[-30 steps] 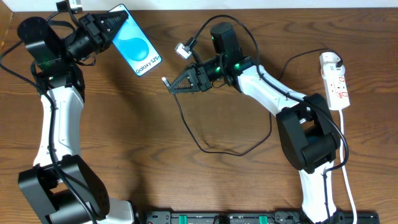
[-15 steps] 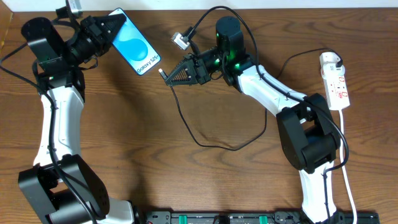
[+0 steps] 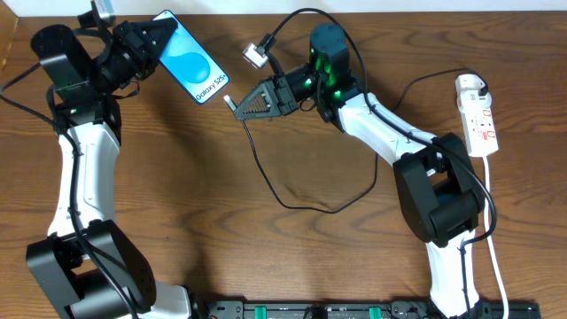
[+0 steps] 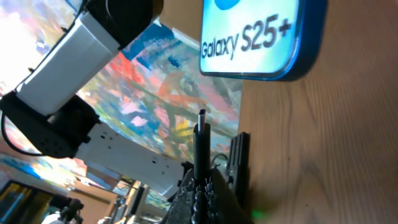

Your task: Plug charger to phone and switch on socket

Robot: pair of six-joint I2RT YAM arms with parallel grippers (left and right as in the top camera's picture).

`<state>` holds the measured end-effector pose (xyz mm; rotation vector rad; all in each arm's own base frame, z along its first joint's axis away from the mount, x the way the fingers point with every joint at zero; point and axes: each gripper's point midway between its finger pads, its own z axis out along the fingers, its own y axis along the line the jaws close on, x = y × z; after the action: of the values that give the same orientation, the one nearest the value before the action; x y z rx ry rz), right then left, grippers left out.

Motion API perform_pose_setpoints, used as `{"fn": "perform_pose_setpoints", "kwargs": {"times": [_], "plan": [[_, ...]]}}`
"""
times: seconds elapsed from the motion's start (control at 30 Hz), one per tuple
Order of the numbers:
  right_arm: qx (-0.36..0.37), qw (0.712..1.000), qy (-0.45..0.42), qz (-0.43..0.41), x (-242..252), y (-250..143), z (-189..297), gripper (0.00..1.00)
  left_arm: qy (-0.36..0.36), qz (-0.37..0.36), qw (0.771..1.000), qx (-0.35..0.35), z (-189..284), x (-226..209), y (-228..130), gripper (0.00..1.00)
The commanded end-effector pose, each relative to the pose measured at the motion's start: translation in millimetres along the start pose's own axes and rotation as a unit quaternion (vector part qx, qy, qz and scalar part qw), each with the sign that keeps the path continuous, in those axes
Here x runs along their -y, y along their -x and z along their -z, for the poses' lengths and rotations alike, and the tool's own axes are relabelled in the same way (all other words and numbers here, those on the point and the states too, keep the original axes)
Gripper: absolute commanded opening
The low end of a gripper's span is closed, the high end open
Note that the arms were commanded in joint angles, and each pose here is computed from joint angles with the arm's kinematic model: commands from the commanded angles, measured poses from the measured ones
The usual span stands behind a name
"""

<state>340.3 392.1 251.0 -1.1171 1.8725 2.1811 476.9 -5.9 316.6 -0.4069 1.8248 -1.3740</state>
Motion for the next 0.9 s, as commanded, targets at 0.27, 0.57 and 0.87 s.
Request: {"fn": "perform_pose_setpoints", "kwargs": {"times": [0.27, 0.57, 0.87], "plan": [[-0.008, 0.999, 0.005, -0.034, -16, 2, -3, 0.01, -0.025, -0.012, 1.000, 0.012, 0, 17, 9, 0.07], [-0.009, 1.000, 0.006, -0.025, -18, 2, -4, 0.01, -0.031, -0.012, 0.999, 0.000, 0, 19, 4, 0.07], [-0.008, 1.000, 0.006, -0.016, -23, 4, -5, 0.01, -0.043, -0.013, 0.999, -0.022, 0, 23, -4, 0.07]]}}
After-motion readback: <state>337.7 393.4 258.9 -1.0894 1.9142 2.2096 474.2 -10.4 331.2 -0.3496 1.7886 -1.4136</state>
